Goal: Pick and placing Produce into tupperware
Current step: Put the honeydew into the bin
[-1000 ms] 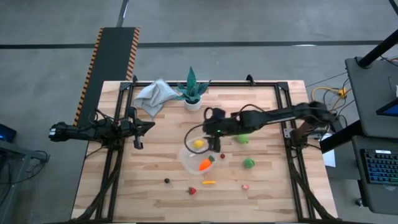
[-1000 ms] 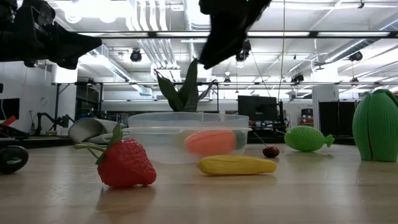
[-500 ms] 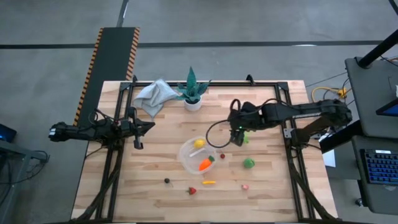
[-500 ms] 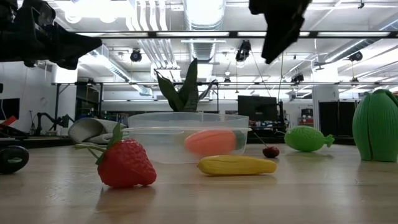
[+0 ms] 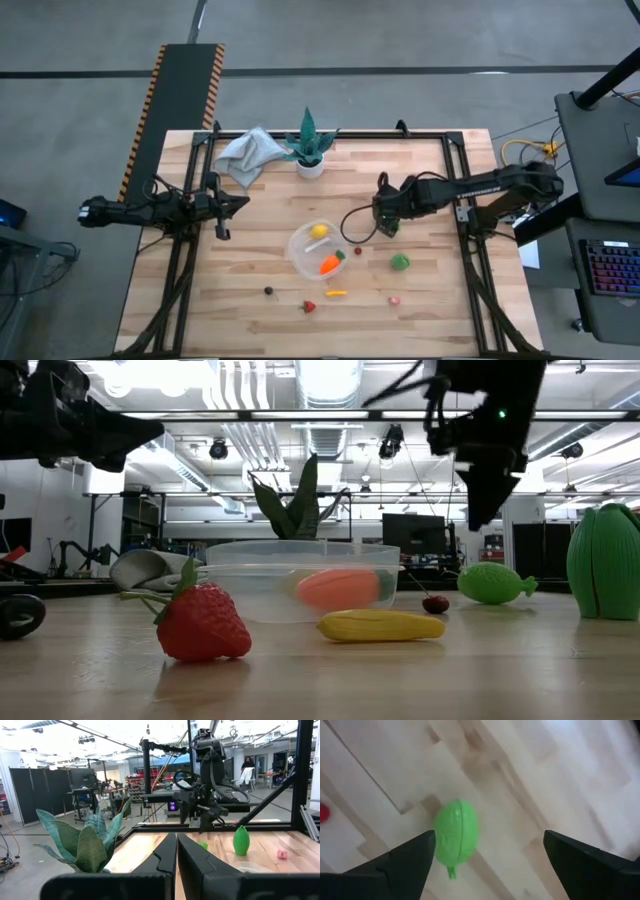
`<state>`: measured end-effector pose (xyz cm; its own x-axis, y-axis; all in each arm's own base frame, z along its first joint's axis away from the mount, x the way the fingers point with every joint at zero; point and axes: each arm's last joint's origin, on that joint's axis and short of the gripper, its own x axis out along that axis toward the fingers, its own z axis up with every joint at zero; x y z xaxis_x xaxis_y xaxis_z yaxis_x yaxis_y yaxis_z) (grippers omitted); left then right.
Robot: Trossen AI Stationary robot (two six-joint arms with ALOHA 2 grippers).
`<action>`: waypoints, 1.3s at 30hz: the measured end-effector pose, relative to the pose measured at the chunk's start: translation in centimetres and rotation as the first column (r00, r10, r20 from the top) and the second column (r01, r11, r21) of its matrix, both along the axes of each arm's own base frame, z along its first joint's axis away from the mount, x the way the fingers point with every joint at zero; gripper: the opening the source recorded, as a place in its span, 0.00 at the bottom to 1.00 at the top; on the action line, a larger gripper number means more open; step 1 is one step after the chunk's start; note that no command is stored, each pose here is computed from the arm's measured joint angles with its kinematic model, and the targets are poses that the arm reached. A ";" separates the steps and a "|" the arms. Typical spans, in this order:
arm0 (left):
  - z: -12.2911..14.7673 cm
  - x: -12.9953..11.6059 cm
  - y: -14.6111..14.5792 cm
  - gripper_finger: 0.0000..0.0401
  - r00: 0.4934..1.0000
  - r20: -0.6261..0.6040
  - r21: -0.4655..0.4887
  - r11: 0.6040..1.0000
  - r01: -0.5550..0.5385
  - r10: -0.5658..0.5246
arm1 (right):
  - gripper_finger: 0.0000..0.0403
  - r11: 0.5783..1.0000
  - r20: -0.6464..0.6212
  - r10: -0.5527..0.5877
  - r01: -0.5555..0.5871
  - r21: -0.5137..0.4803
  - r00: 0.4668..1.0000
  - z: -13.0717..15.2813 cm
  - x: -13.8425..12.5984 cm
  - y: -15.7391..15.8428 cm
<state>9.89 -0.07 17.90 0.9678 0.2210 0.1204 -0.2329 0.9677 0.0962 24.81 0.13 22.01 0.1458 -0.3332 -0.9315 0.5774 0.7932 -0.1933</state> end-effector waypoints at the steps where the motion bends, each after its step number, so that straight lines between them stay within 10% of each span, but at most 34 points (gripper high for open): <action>1: 0.0 0.0 0.0 0.00 1.000 -0.001 0.000 1.000 0.000 0.000 | 0.90 1.000 0.011 -0.011 0.011 0.012 1.000 -0.3 0.0 0.0; 39: -0.2 0.2 0.0 0.00 1.000 -0.026 0.003 1.000 0.000 0.000 | 0.90 0.988 0.143 -0.045 0.023 0.153 0.989 -7.8 -1.7 -2.2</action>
<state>10.09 -0.09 17.66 0.9706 0.2211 0.0954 -0.2306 0.9674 0.1049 23.07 -2.06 14.24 0.2743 -0.1980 -0.9411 0.6175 0.7864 0.0146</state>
